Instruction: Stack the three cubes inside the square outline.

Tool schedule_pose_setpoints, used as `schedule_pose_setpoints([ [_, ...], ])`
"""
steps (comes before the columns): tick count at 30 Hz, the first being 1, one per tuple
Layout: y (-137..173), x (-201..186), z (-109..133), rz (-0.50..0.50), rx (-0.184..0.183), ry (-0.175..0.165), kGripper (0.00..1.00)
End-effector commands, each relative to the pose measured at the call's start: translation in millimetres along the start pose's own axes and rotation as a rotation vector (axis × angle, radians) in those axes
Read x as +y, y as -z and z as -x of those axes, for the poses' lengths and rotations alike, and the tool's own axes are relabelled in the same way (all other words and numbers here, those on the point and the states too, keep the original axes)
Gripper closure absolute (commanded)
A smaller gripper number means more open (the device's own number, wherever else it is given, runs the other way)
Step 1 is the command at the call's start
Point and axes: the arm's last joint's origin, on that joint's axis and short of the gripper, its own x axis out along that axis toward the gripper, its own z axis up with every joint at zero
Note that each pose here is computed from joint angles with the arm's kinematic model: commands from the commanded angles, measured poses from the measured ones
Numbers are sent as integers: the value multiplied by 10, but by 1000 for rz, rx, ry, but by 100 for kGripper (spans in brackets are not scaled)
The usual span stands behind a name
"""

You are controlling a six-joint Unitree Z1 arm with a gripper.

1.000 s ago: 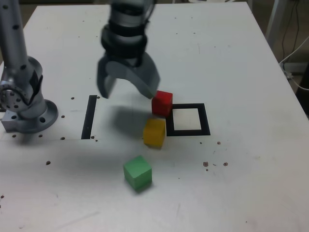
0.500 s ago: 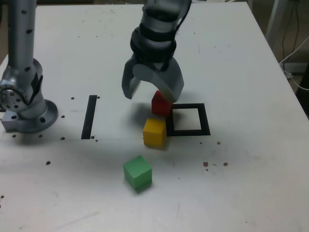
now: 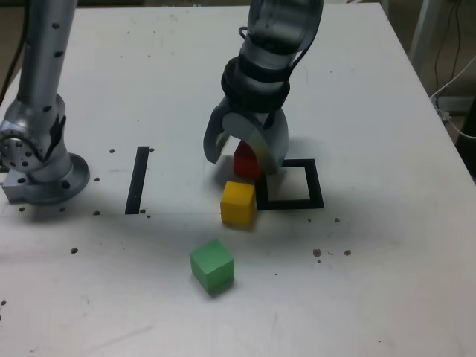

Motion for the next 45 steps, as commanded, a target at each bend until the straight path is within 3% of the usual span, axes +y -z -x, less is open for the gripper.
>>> schedule_pose_setpoints([
  [1, -18, 17, -6, 9, -3, -10, 51],
  [6, -30, 28, -6, 17, -6, -27, 72],
  [9, -45, 33, -18, 17, -5, -29, 78],
  [27, -106, 41, -58, 28, -2, -18, 80],
  [45, -293, -103, 410, 103, -129, 136, 80],
])
